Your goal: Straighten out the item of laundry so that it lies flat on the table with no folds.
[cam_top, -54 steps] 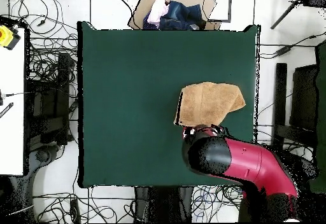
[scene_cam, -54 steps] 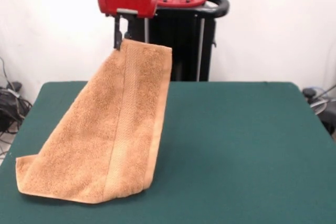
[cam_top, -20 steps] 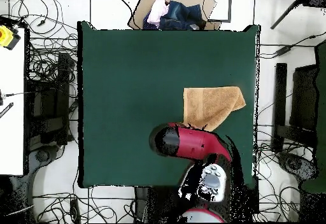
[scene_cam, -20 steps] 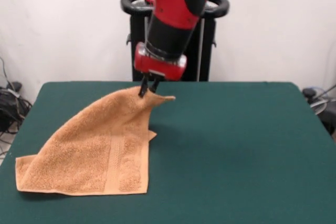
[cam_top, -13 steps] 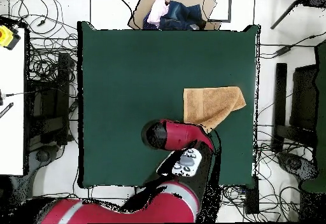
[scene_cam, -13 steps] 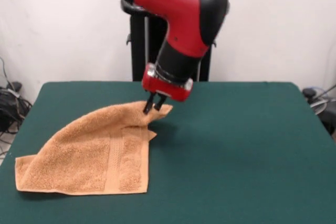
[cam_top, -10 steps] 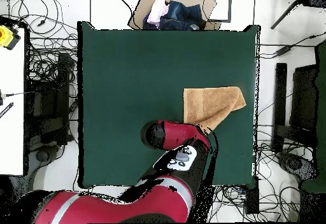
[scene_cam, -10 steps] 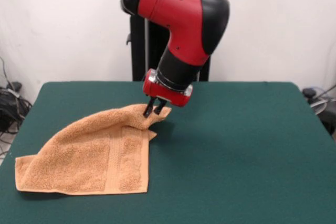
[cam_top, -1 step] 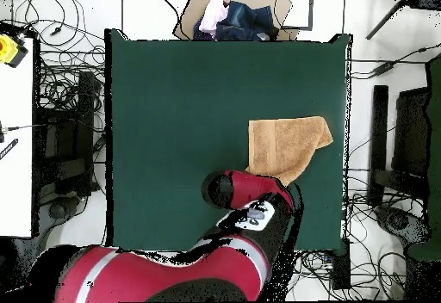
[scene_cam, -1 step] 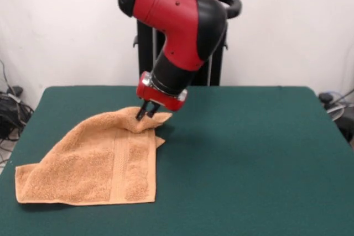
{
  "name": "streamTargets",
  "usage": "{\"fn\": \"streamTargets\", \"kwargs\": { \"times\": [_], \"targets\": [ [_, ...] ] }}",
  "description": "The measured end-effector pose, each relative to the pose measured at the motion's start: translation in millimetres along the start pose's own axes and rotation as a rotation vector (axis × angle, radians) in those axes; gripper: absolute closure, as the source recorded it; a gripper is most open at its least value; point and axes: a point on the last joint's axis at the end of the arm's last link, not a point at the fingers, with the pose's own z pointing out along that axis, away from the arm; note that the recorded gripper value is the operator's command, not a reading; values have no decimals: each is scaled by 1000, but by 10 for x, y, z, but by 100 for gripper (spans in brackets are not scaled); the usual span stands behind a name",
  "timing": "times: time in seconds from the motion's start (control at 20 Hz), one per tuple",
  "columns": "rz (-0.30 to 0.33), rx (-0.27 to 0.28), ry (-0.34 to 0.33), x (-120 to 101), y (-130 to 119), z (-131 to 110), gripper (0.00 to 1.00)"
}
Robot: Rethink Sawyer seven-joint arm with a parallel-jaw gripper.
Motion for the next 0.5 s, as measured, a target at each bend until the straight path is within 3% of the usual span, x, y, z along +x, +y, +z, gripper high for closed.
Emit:
{"fn": "streamTargets", "kwargs": {
  "times": [0.25,0.5],
  "targets": [
    [77,-17,-81,181,-554,-24,100],
    [229,-35,-73,782,-1548,-234,100]
  ]
}}
